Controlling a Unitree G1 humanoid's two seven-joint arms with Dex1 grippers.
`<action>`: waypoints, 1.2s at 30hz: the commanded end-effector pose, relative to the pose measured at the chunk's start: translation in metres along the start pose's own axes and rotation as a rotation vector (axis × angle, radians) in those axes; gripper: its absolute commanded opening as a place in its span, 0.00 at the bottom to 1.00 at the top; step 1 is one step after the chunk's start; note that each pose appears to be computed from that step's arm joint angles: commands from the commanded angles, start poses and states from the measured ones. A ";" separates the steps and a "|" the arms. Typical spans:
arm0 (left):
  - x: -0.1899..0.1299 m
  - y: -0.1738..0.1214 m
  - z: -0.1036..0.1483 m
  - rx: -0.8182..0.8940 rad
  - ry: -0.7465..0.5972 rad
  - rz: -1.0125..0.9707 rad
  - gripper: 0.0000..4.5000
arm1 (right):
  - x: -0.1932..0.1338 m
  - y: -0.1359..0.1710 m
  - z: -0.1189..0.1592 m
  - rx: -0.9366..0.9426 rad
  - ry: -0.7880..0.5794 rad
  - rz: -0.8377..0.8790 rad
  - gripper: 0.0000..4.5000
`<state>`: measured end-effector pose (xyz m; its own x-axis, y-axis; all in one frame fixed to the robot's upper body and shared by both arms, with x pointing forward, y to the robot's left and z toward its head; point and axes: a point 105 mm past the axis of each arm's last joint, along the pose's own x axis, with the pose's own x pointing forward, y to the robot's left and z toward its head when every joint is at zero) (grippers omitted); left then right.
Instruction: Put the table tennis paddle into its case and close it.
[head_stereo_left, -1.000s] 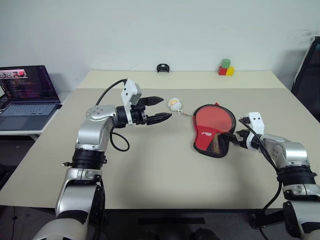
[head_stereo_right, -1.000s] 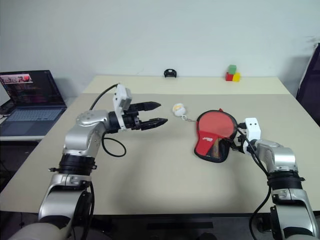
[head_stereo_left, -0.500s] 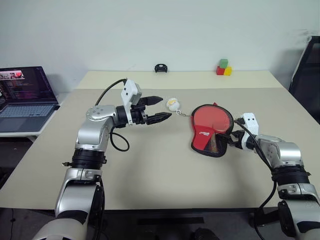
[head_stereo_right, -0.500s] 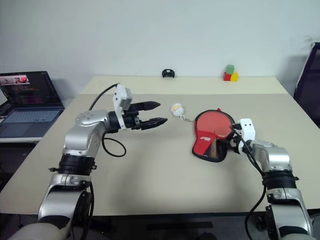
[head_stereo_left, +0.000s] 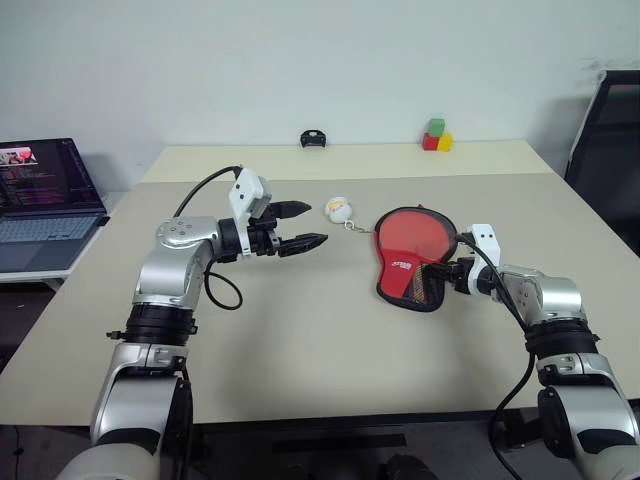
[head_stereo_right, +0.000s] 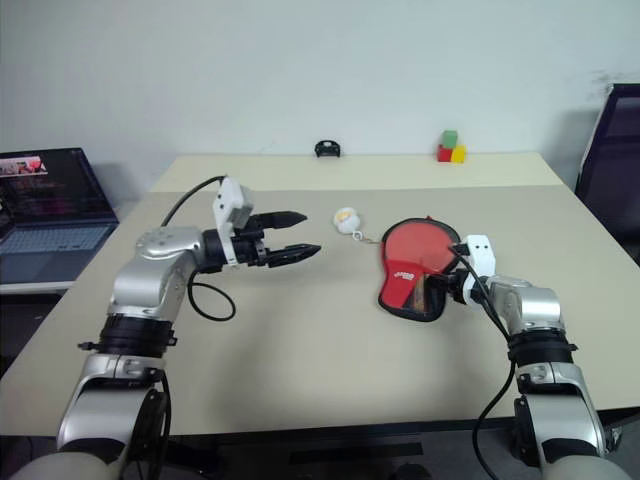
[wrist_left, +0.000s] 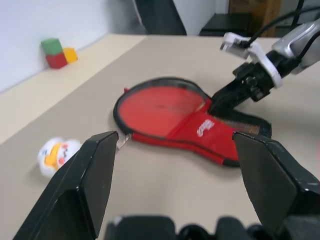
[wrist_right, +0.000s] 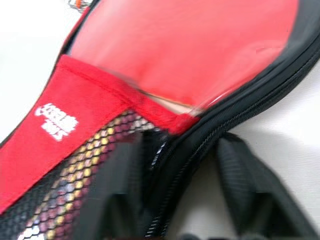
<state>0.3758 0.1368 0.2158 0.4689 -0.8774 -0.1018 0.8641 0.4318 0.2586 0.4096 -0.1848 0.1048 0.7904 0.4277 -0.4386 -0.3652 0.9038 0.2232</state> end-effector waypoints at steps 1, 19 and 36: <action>-0.008 -0.008 0.007 0.036 0.003 -0.042 0.89 | 0.006 0.015 -0.003 0.001 0.016 0.049 0.20; -0.067 -0.068 -0.028 -0.118 0.159 -0.216 0.89 | 0.001 0.105 -0.007 -0.060 0.032 0.366 0.00; -0.075 -0.121 -0.044 -0.189 0.224 -0.327 0.89 | -0.048 0.114 -0.060 0.070 0.134 0.251 0.00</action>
<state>0.2480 0.1611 0.1410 0.1825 -0.9130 -0.3649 0.9778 0.2074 -0.0298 0.3080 -0.1023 0.0943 0.6104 0.6318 -0.4777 -0.4943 0.7751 0.3935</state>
